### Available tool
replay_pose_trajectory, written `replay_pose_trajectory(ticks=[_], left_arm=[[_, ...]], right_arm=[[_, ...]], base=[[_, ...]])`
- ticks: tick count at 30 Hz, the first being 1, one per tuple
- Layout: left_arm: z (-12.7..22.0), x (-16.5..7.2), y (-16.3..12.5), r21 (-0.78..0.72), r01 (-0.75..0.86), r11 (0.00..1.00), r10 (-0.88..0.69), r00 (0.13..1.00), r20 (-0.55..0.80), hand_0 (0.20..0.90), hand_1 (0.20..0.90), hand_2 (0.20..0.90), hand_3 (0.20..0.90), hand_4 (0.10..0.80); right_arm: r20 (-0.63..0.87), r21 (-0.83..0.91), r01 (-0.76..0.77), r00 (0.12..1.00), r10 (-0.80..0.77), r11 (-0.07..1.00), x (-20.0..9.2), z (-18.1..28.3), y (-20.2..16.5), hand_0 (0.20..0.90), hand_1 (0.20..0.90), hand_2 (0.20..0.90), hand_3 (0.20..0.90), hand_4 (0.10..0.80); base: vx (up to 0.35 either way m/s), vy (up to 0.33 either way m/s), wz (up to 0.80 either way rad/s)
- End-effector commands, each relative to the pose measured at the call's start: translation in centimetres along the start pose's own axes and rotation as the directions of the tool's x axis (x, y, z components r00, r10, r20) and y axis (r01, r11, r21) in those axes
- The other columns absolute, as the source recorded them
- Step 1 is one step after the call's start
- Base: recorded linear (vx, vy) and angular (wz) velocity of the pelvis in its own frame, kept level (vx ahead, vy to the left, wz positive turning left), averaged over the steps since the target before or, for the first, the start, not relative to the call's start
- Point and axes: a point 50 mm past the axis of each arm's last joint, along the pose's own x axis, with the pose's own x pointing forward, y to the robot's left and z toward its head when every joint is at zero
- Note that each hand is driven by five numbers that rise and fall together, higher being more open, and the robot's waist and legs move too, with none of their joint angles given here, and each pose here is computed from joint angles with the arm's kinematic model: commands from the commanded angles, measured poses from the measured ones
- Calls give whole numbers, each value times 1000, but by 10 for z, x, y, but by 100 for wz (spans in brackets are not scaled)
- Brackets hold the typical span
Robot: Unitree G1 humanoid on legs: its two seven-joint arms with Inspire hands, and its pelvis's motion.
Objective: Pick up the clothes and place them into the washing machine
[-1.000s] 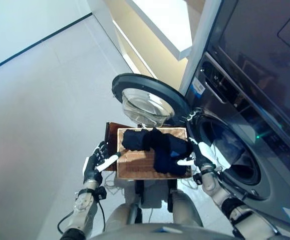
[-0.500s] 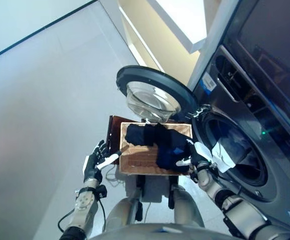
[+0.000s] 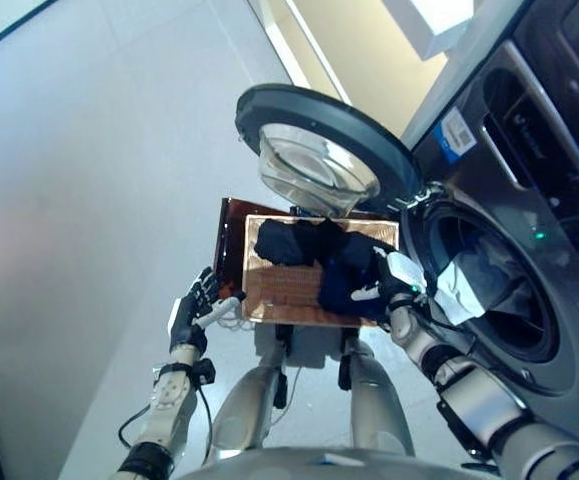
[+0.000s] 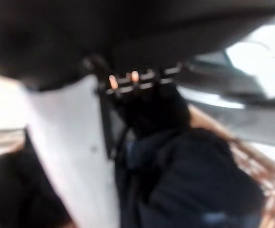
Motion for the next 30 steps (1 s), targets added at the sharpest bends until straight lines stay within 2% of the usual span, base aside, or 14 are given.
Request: replay_pose_trajectory(ticks=[1, 13, 29, 30], left_arm=[[39, 3, 4, 4, 27, 1000, -28, 980, 197, 900, 900, 900, 900, 800], [55, 8, 3, 11, 50, 999, -51, 967, 249, 900, 900, 900, 900, 800], [75, 15, -3, -18, 57, 998, -49, 947, 318, 900, 900, 900, 900, 800], [76, 15, -3, -21, 58, 998, -48, 946, 321, 900, 900, 900, 900, 800]], right_arm=[[104, -15, 30, 994, -28, 999, 11, 30, -10, 900, 900, 900, 900, 800], [80, -45, 70, 995, -66, 997, 24, 35, -35, 900, 900, 900, 900, 800], [142, -86, 114, 985, -101, 990, 37, 65, -57, 900, 900, 900, 900, 800], [145, -91, 124, 983, -111, 988, 38, 68, -61, 809, 809, 809, 809, 735]], base=[[-39, 6, 8], [-30, -6, 3], [-20, 2, 0], [-40, 5, -2]])
